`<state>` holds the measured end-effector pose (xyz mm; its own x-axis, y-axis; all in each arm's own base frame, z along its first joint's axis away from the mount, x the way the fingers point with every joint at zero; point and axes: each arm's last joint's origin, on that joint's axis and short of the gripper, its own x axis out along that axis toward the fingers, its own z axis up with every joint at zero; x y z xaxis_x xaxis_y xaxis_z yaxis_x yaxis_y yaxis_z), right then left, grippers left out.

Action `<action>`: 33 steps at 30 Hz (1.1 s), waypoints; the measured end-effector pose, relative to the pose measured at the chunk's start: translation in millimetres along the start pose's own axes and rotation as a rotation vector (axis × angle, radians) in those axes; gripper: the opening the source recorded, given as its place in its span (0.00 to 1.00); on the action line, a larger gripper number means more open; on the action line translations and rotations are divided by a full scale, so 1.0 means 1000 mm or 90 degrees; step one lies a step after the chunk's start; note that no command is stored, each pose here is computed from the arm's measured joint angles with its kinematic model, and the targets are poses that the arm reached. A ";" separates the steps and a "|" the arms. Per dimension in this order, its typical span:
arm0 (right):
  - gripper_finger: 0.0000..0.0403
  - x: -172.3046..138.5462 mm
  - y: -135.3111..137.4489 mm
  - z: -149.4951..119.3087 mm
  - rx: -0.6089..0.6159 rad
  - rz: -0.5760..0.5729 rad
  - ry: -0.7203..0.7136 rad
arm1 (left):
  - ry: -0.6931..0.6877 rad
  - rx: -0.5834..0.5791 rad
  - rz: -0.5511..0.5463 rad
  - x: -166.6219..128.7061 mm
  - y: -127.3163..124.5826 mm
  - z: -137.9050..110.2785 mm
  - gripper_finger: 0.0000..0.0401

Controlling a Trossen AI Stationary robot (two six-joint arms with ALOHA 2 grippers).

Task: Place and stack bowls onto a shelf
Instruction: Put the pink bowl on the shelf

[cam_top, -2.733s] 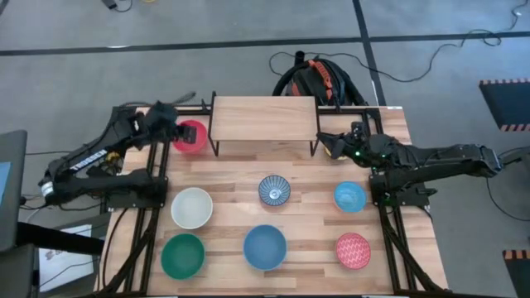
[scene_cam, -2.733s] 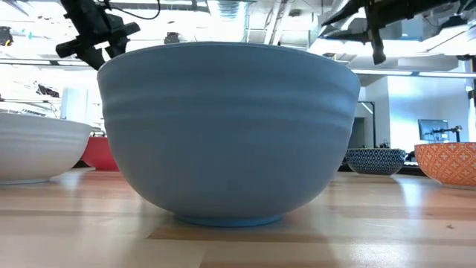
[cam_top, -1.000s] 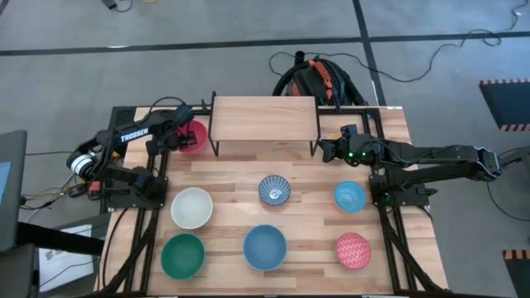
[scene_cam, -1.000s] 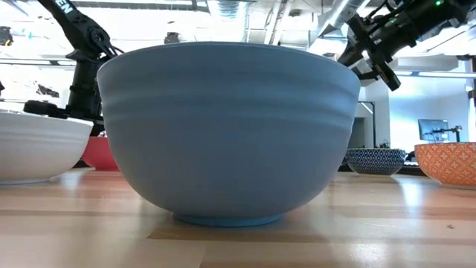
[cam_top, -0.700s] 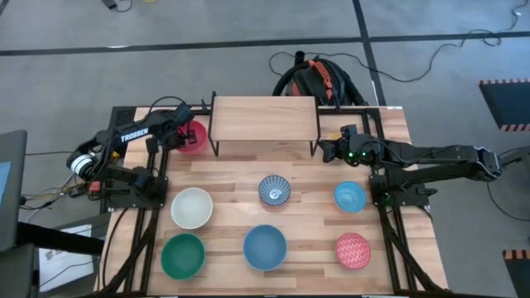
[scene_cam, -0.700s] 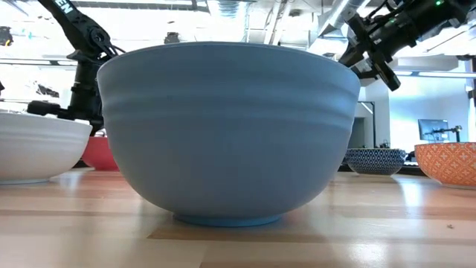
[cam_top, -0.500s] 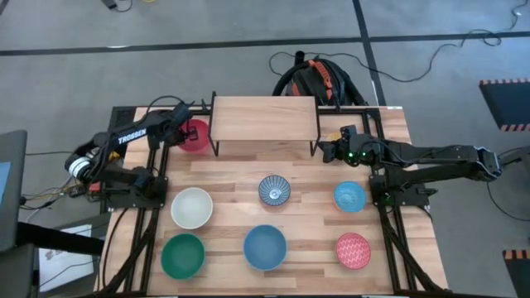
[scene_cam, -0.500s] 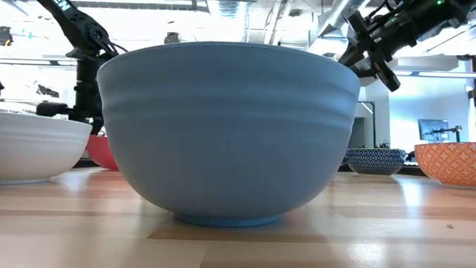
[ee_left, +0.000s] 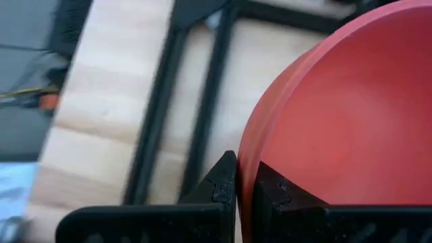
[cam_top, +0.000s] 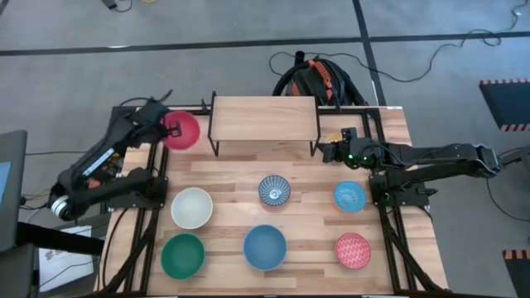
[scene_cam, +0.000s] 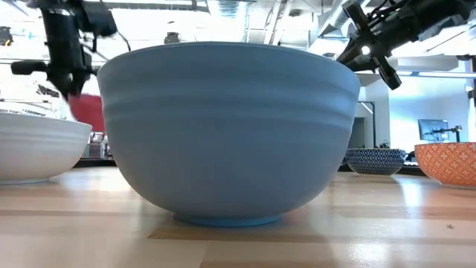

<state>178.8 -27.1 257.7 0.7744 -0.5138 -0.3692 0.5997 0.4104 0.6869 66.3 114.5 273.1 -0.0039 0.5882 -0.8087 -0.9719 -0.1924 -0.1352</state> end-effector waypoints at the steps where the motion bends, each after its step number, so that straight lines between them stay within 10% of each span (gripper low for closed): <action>1: 0.15 0.001 0.000 0.000 0.006 0.000 0.000 | -0.015 0.001 -0.030 -0.009 0.000 0.003 0.00; 11: 0.15 0.007 0.004 -0.001 0.038 0.014 -0.008 | -0.275 0.080 -0.371 -0.098 -0.023 0.050 0.00; 19: 0.15 0.006 0.010 0.003 0.051 0.048 -0.032 | -0.226 0.165 -0.362 -0.097 -0.087 0.093 0.00; 33: 0.15 0.002 0.014 -0.001 0.046 0.047 -0.063 | -0.006 0.298 -0.301 -0.004 -0.176 0.108 0.00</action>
<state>189.1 -20.9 266.2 0.7901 -0.5577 -0.2544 0.5230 0.3969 0.7543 211.6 230.7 361.8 0.4481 0.5331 -0.7177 -0.8691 0.4478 -0.2100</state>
